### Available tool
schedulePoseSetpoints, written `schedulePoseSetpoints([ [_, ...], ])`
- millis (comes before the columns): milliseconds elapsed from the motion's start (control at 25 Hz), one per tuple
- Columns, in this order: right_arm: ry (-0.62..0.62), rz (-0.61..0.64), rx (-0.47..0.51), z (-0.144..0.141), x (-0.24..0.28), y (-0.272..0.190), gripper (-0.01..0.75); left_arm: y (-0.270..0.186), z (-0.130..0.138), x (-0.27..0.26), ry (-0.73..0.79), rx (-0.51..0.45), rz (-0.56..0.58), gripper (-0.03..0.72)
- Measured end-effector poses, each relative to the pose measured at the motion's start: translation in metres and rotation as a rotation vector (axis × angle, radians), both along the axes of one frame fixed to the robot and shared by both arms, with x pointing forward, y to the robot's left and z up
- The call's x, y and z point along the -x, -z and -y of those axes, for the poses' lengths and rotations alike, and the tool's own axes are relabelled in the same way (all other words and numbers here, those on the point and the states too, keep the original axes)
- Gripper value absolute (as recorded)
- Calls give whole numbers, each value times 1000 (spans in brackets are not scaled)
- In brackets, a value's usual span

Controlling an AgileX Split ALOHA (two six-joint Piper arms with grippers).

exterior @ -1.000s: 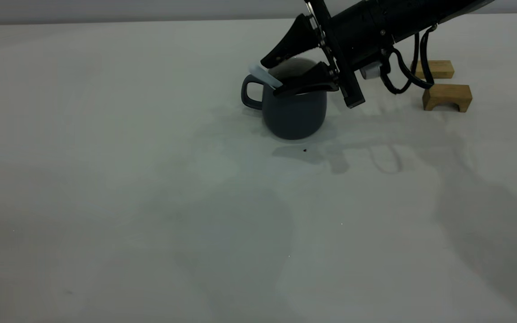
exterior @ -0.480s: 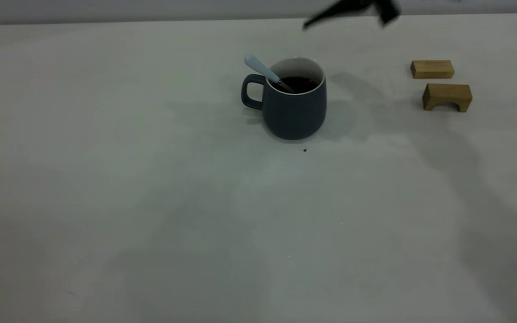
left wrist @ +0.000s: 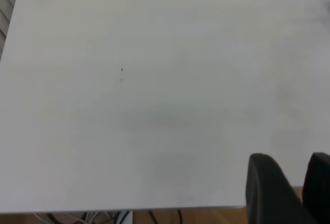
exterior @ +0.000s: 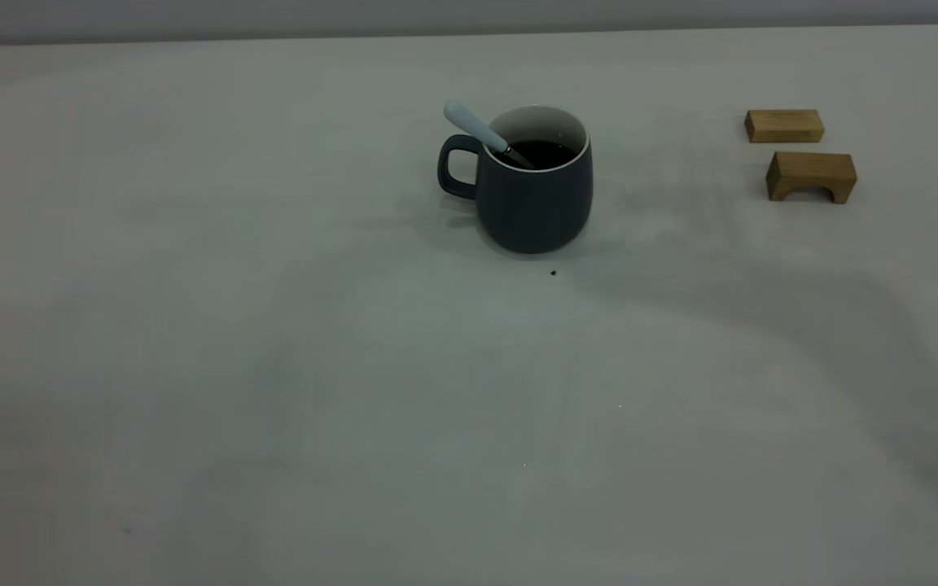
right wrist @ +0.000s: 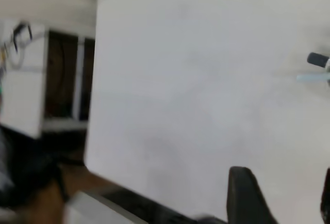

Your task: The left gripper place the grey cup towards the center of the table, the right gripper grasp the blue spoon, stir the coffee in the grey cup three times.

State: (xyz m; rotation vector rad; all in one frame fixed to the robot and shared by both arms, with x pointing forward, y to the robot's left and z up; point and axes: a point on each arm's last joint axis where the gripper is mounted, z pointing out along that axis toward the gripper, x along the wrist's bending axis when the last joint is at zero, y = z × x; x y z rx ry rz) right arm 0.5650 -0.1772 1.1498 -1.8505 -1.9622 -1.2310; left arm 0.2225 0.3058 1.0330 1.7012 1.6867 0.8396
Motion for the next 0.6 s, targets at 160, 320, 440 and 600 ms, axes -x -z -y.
schedulePoseSetpoints([
  [160, -151, 108, 122, 13, 52, -39, 343, 0, 0, 0, 0, 0, 0, 243],
  [320, -166, 204, 240, 27, 84, -59, 297, 0, 0, 0, 0, 0, 0, 243],
  [440, -135, 272, 328, 40, 111, -68, 261, 0, 0, 0, 0, 0, 0, 243],
  [600, -86, 352, 450, 62, 158, -70, 233, 0, 0, 0, 0, 0, 0, 243],
])
